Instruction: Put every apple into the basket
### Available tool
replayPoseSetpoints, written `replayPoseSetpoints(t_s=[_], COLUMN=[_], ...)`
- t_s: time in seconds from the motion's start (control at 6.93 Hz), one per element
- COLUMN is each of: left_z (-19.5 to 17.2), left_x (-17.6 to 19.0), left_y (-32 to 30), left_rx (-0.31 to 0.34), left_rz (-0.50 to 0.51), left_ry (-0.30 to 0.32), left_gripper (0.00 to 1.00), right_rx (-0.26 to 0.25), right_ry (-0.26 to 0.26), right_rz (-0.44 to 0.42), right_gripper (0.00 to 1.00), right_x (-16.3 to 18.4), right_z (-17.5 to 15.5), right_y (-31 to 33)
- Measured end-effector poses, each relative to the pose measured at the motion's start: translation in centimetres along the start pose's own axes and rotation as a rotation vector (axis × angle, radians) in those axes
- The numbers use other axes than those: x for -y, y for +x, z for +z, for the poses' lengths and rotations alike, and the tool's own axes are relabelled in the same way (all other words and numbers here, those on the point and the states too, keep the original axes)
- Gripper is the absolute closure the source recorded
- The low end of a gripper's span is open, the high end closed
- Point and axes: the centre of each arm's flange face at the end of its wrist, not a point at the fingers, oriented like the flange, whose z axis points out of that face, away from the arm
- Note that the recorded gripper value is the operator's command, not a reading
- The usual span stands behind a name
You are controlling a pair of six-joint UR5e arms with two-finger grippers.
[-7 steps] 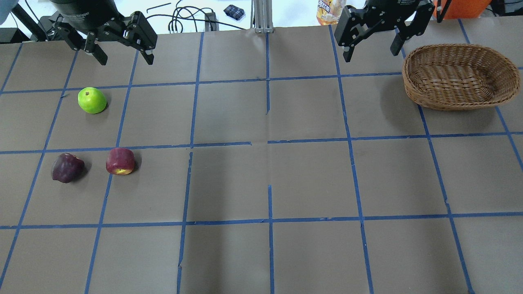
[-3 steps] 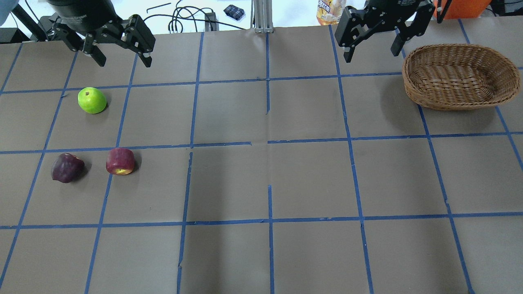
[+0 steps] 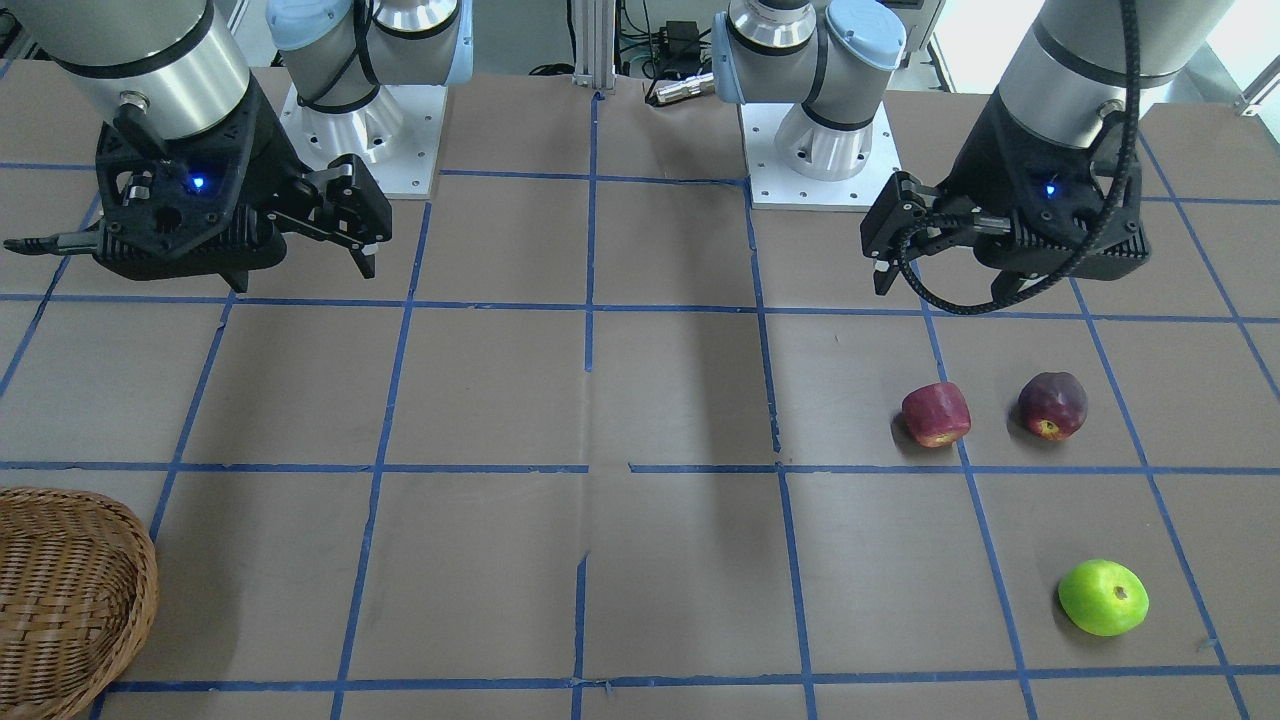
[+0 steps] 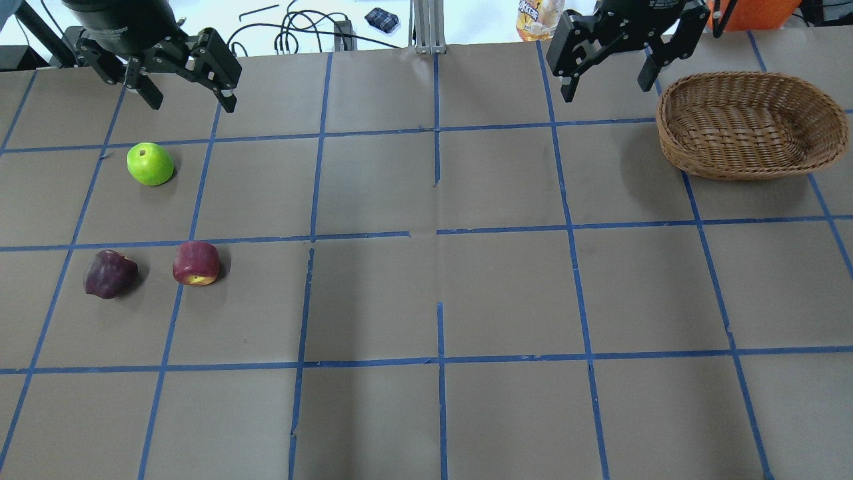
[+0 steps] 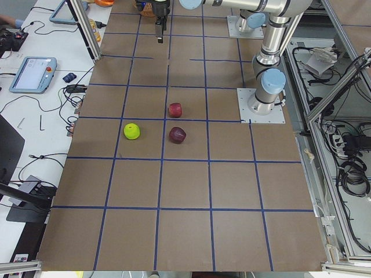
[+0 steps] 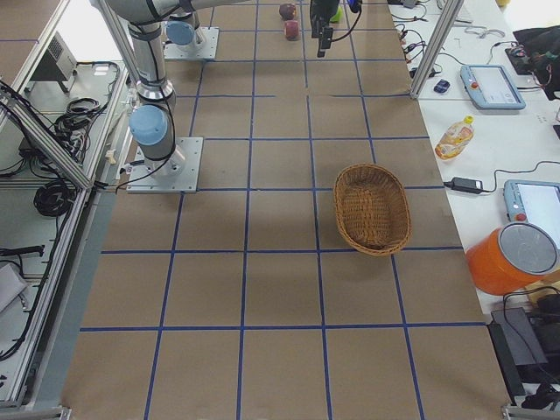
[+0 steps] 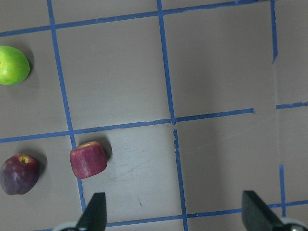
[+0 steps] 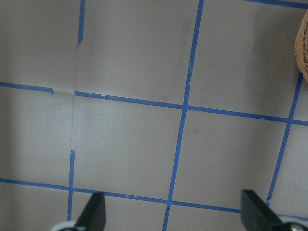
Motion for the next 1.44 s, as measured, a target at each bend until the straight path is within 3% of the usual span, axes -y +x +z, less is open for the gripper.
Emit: replayPoseSetpoints(t_s=[0.87,1.44], left_z=[-0.5,4.5], left_x=[-0.5,0.5], left_y=[-0.2,-2.7], left_rx=[0.004,-0.018], left_rz=[-0.003,-0.033], left_ry=[0.004,-0.068], left_gripper=[0.00,0.00], right_rx=[-0.003,-0.001], right_ry=[-0.001,-0.002], right_rz=[0.000,0.001], right_gripper=[0.00,0.00], right_x=[0.0,0.0], right_z=[0.0,0.0], right_y=[0.0,0.0])
